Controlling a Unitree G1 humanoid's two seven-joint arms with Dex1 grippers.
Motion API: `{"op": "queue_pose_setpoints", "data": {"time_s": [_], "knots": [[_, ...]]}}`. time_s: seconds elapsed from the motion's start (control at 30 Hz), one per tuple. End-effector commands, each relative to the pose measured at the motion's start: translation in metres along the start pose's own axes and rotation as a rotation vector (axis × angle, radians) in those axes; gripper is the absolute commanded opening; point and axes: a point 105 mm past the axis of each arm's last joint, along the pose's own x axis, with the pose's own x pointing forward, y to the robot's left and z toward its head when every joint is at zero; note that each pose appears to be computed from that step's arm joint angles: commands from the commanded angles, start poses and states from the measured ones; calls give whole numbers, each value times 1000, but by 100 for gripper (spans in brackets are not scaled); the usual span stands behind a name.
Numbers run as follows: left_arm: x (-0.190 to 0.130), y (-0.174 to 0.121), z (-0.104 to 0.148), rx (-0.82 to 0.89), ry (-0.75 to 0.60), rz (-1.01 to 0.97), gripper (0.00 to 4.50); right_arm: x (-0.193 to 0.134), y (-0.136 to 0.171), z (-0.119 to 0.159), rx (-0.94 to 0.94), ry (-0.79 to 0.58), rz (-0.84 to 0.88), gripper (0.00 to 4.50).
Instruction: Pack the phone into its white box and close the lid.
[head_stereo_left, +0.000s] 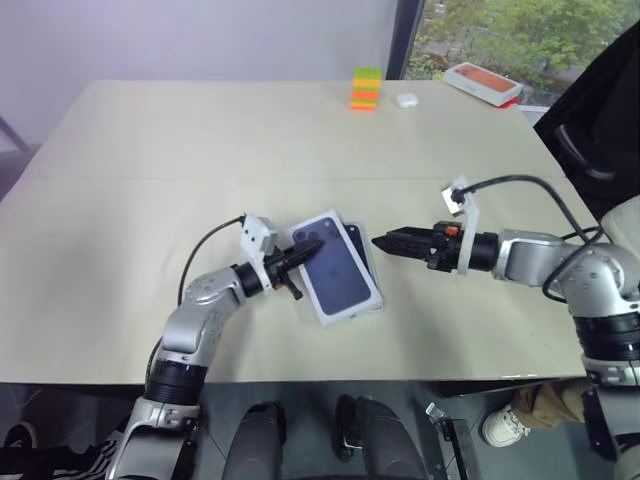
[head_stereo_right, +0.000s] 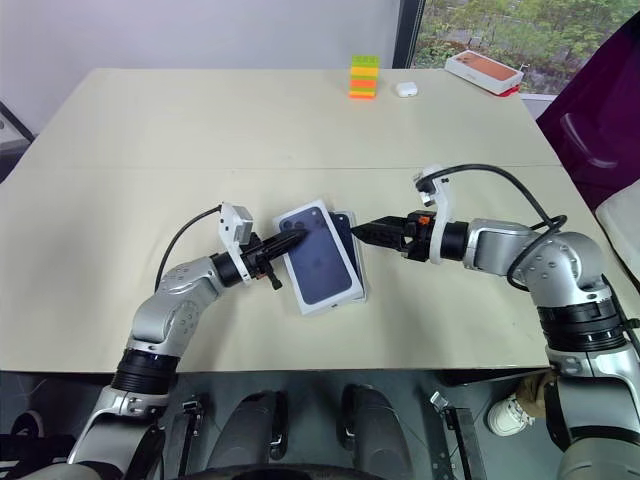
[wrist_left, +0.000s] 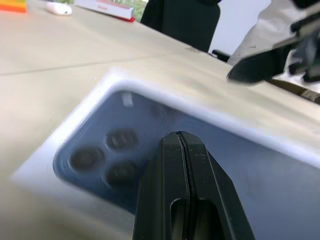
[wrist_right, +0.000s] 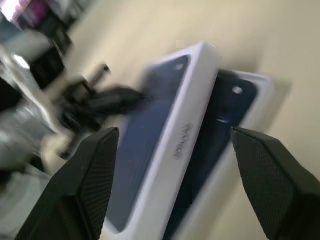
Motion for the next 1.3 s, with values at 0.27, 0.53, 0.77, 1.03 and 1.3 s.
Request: {"op": "queue_pose_setpoints", "data": {"time_s": [0.27, 0.53, 0.77, 1.03, 1.3], "knots": [[-8, 7, 20, 84, -31, 33, 0, 10, 1, 5, -234, -13, -4, 292], [-51, 4, 33, 98, 62, -2, 0, 15, -5, 4, -348, -5, -35, 3], [-84, 5, 5, 35, 256, -7, 0, 25, 2, -3, -433, 26, 2, 3], [-69, 11, -22, 62, 309, 14, 0, 30, 5, -13, -501, 60, 7, 3], [-40, 7, -27, 77, 282, -11, 0, 29, 7, -21, -515, 81, 17, 3]]}}
